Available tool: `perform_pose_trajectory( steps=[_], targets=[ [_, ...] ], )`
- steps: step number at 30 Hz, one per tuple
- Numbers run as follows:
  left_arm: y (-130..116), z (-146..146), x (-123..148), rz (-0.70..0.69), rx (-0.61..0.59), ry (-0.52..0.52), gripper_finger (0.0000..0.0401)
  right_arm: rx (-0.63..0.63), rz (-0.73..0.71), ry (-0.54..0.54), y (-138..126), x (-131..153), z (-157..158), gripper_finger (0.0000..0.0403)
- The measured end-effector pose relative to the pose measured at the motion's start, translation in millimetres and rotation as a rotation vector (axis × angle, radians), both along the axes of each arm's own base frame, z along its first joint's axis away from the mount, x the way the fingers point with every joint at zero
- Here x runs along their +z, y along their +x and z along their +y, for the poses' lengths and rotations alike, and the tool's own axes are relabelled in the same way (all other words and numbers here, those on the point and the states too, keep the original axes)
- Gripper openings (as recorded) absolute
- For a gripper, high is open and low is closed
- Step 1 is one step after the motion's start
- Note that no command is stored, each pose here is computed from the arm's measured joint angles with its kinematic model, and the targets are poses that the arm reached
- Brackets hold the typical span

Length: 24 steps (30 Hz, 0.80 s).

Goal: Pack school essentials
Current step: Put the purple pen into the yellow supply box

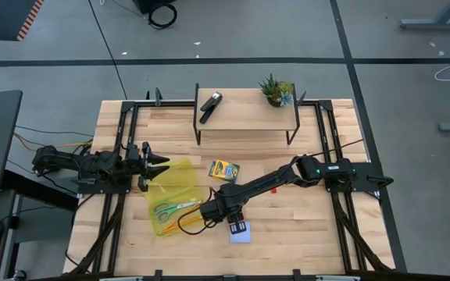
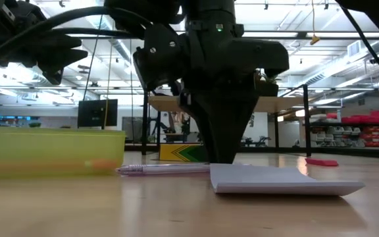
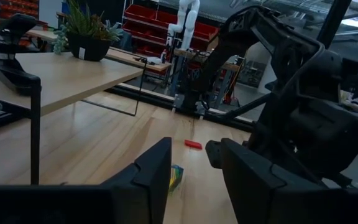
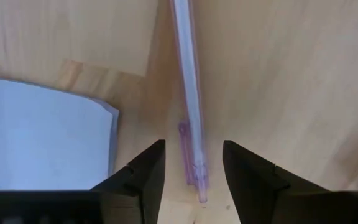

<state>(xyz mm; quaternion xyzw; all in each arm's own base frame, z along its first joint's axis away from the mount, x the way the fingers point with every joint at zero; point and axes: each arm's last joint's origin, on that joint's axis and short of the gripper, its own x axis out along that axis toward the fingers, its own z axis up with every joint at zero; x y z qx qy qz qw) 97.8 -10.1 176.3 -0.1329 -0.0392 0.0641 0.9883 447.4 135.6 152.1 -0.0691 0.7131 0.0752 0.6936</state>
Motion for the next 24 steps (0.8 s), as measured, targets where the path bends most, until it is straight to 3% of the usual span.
perform_pose_trajectory(
  steps=[14,24],
  targets=[
    [0.0,0.0,0.0,0.0,0.0,0.001,0.0149,0.006,0.069,-0.023,-11.5,-16.0,-1.5,0.0153],
    [0.0,0.0,0.0,0.0,0.0,0.0,0.015,0.039,0.066,-0.009,-10.7,-18.0,-0.9,0.007]
  ],
)
